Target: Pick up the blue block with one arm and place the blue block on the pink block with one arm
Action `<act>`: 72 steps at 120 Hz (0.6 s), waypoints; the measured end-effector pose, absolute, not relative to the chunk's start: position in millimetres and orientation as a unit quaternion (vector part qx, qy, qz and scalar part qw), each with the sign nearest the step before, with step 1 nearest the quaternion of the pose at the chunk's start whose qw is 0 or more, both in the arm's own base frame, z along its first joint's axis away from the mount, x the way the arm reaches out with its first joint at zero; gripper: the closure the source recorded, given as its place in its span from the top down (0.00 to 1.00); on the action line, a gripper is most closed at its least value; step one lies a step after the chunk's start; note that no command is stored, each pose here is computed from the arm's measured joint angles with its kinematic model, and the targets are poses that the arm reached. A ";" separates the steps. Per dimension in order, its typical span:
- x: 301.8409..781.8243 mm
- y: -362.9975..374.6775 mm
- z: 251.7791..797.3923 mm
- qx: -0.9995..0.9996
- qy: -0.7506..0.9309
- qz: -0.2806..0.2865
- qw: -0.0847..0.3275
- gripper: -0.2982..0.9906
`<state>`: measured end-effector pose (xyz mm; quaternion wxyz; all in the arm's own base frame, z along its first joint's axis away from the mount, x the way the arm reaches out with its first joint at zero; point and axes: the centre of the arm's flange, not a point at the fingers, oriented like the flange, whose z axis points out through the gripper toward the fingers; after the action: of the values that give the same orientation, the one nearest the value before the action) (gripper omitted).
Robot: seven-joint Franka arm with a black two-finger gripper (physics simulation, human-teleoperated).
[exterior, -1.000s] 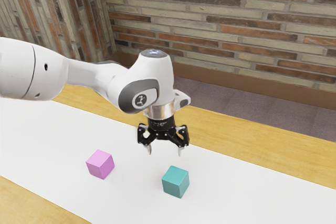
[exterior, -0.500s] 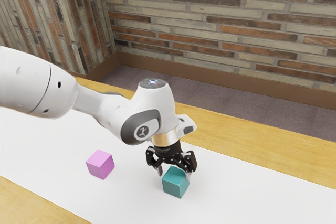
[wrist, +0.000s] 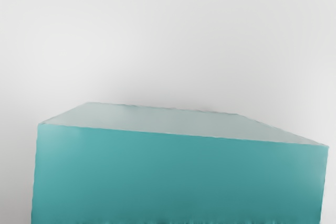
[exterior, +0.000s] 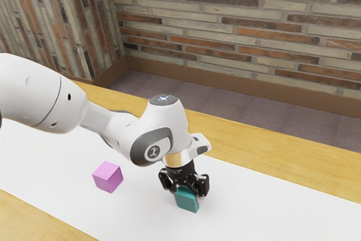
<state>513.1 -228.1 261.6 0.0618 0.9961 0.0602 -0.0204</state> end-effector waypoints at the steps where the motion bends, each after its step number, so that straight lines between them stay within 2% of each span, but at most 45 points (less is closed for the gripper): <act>1: 513.1 -228.3 262.5 0.996 0.060 -0.019 0.062 0.51; 11: 513.0 -227.7 276.5 0.997 0.054 -0.004 0.058 0.46; 21: 501.4 -215.8 302.3 0.997 0.053 0.019 0.048 0.46; 41: 466.0 -130.9 365.2 0.990 0.123 0.063 0.014 0.47; 72: 450.5 -49.5 397.3 0.976 0.213 0.036 -0.010 0.48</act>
<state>450.5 -49.5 397.3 -0.0101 0.9763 0.2130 0.0357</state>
